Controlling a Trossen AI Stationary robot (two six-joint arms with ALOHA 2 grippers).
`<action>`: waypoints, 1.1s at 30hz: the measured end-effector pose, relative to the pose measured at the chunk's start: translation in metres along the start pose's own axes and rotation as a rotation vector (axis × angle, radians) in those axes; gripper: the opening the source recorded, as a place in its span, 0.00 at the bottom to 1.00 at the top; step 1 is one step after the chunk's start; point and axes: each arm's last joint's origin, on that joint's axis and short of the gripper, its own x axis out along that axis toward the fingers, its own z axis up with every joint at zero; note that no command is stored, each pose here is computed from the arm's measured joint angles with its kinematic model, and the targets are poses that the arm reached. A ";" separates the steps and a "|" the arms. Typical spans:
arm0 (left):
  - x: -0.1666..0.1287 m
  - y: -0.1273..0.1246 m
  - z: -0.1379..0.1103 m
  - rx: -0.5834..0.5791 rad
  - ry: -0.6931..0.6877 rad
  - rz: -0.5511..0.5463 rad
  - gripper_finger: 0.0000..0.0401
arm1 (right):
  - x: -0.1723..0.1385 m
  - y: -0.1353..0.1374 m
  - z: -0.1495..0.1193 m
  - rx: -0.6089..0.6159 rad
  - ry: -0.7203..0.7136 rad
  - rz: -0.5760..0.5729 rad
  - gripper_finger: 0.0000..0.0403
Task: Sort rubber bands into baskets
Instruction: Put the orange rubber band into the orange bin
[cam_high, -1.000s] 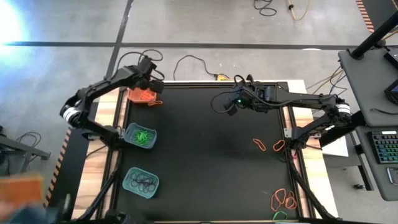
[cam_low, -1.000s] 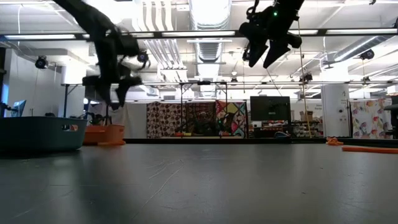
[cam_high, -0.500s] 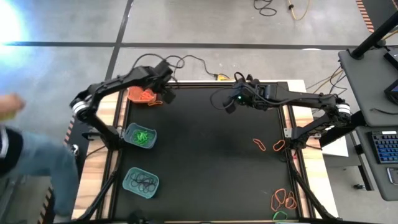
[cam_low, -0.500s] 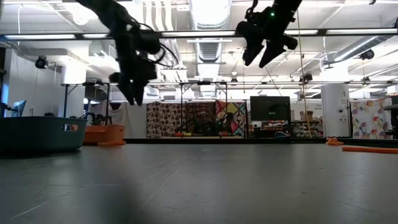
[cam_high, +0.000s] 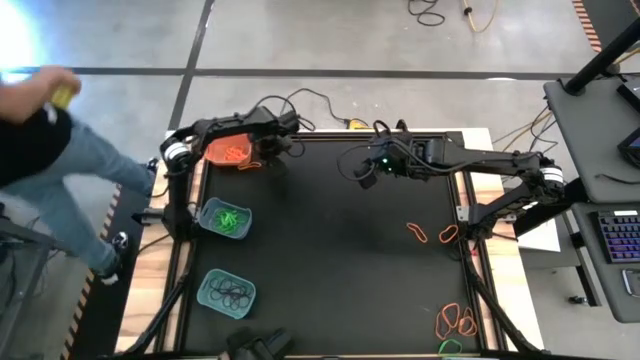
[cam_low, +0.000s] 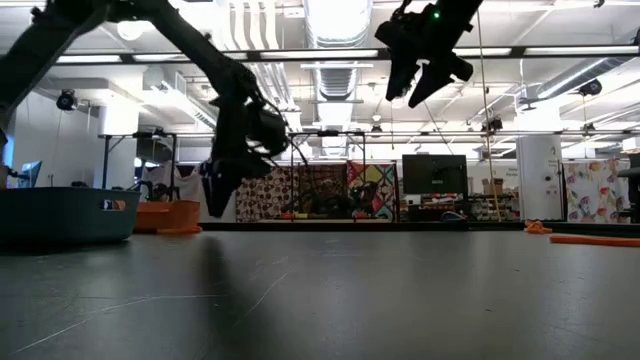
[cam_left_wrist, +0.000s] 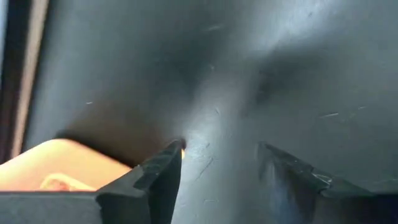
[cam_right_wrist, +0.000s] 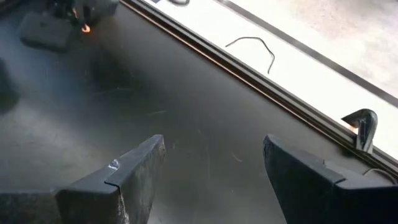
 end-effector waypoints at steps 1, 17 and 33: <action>0.005 0.000 0.001 0.011 0.020 -0.003 0.48 | 0.000 0.000 0.000 0.000 0.000 -0.001 0.66; 0.036 0.019 0.001 0.160 0.178 0.131 0.48 | 0.000 -0.001 0.000 0.002 0.003 0.004 0.66; 0.028 0.028 0.012 0.083 0.111 0.054 0.03 | 0.000 0.000 0.001 0.005 -0.003 0.007 0.66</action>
